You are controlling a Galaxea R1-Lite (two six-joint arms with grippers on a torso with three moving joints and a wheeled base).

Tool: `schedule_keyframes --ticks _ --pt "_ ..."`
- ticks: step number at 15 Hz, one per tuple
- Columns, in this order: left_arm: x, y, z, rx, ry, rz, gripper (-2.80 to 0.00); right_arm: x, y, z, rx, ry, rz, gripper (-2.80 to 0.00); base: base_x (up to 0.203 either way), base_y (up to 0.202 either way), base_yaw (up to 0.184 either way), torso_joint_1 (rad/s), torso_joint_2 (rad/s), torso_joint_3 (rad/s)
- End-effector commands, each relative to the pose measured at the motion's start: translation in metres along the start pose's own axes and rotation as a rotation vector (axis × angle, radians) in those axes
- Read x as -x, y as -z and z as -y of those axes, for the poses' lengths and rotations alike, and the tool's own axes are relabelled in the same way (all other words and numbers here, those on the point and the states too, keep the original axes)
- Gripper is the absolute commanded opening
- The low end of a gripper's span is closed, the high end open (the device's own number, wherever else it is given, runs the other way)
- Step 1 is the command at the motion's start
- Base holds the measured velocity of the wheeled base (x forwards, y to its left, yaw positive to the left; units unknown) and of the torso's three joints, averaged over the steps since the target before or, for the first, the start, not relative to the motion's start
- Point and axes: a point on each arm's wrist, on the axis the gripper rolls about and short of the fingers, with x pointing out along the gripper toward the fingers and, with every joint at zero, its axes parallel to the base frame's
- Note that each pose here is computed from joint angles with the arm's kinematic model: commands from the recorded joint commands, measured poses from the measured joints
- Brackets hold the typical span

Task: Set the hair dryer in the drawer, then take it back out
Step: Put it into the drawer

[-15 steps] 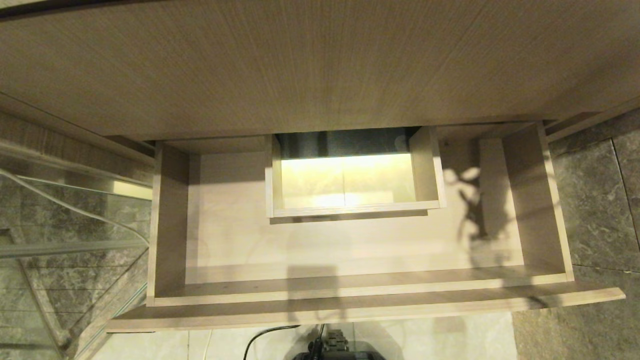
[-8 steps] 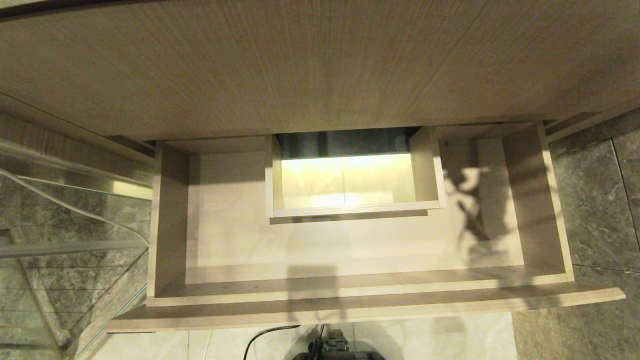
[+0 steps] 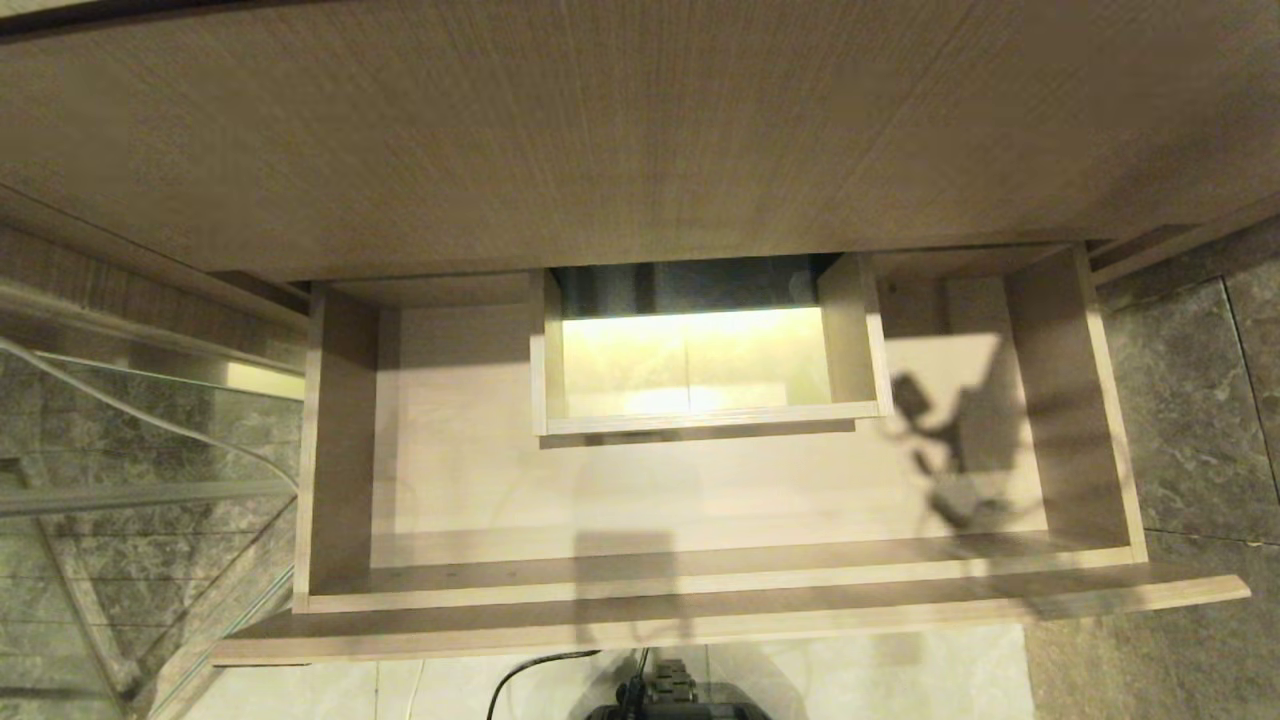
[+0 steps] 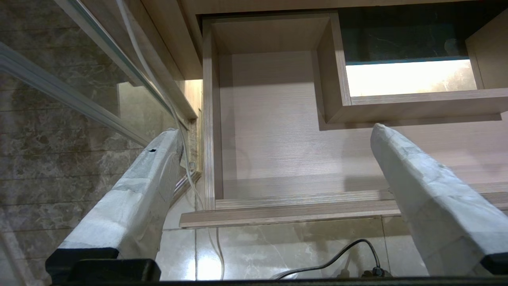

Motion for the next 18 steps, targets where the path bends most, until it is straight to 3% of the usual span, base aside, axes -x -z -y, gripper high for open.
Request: schedule_keyframes --ticks 1,13,18 --pt "-0.001 0.011 0.000 0.000 -0.001 -0.038 0.00 0.023 0.002 0.007 0.045 -0.008 -0.009 -2.80 0.000 0.000 0.000 0.000 0.00 0.000" --pt "-0.001 0.011 0.000 0.000 -0.001 -0.038 0.00 0.074 0.006 0.010 0.175 -0.033 -0.059 -2.80 0.000 0.000 0.000 0.000 0.00 0.000" --pt "-0.001 0.011 0.000 0.000 -0.001 -0.038 0.00 0.098 0.012 -0.002 0.267 -0.135 -0.118 -2.80 0.000 0.000 0.000 0.000 0.00 0.000"
